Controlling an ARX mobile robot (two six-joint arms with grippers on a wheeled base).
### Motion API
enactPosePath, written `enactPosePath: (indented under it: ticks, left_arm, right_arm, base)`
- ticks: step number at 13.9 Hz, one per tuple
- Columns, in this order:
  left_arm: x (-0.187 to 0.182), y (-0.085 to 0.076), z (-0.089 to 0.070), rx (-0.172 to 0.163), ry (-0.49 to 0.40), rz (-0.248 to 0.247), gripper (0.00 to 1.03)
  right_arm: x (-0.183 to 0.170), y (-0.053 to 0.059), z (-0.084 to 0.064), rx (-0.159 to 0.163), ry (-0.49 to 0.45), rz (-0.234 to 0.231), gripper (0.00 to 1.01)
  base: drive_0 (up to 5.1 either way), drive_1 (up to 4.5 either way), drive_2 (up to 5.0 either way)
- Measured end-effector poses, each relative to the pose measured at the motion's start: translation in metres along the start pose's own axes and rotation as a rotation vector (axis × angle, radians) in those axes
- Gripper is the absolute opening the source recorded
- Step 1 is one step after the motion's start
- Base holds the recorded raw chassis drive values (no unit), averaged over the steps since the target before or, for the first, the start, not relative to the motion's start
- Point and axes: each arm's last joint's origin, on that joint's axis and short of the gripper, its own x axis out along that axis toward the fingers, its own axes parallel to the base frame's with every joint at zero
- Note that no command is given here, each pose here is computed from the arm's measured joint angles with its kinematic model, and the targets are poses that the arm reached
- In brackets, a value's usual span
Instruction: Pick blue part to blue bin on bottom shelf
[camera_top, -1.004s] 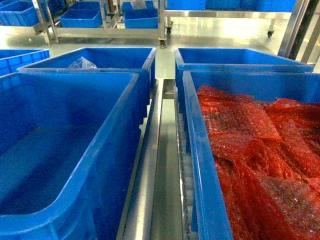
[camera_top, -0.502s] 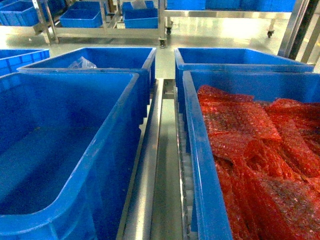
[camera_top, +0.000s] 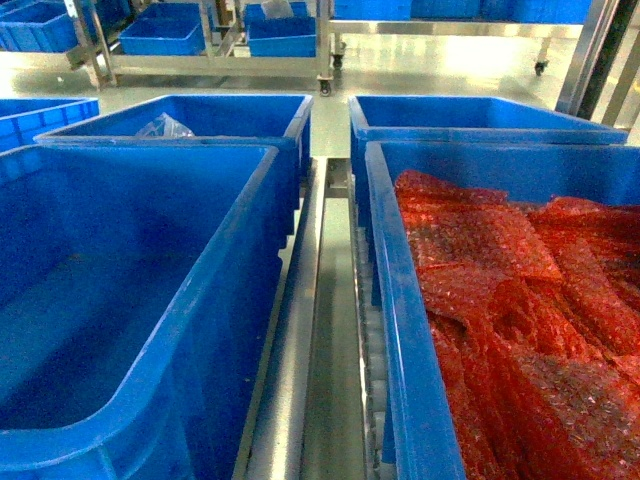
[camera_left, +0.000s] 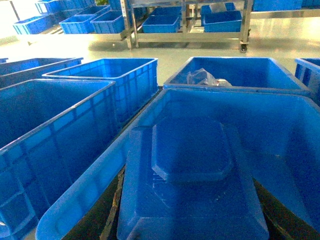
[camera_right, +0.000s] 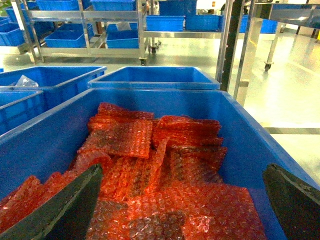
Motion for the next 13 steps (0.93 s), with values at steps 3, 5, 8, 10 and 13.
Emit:
enactPosePath:
  ticks: [3,5,8,10,13]
  left_arm:
    - [0.000,0.000,0.000,0.000,0.000,0.000,0.43]
    - [0.000,0.000,0.000,0.000,0.000,0.000,0.43]
    - [0.000,0.000,0.000,0.000,0.000,0.000,0.43]
    - [0.000,0.000,0.000,0.000,0.000,0.000,0.43]
    - [0.021,-0.018,0.011,-0.041,-0.002,-0.097,0.43]
  right_arm:
    - [0.000,0.000,0.000,0.000,0.000,0.000,0.98]
    - [0.000,0.000,0.000,0.000,0.000,0.000,0.98]
    - [0.000,0.000,0.000,0.000,0.000,0.000,0.98]
    - [0.000,0.000,0.000,0.000,0.000,0.000,0.98]
    - [0.000,0.000,0.000,0.000,0.000,0.000,0.98]
  base:
    - [0.0,0.00,0.0]
    - [0.0,0.00,0.0]
    - [0.0,0.00,0.0]
    - [0.0,0.00,0.0]
    - [0.0,0.00,0.0]
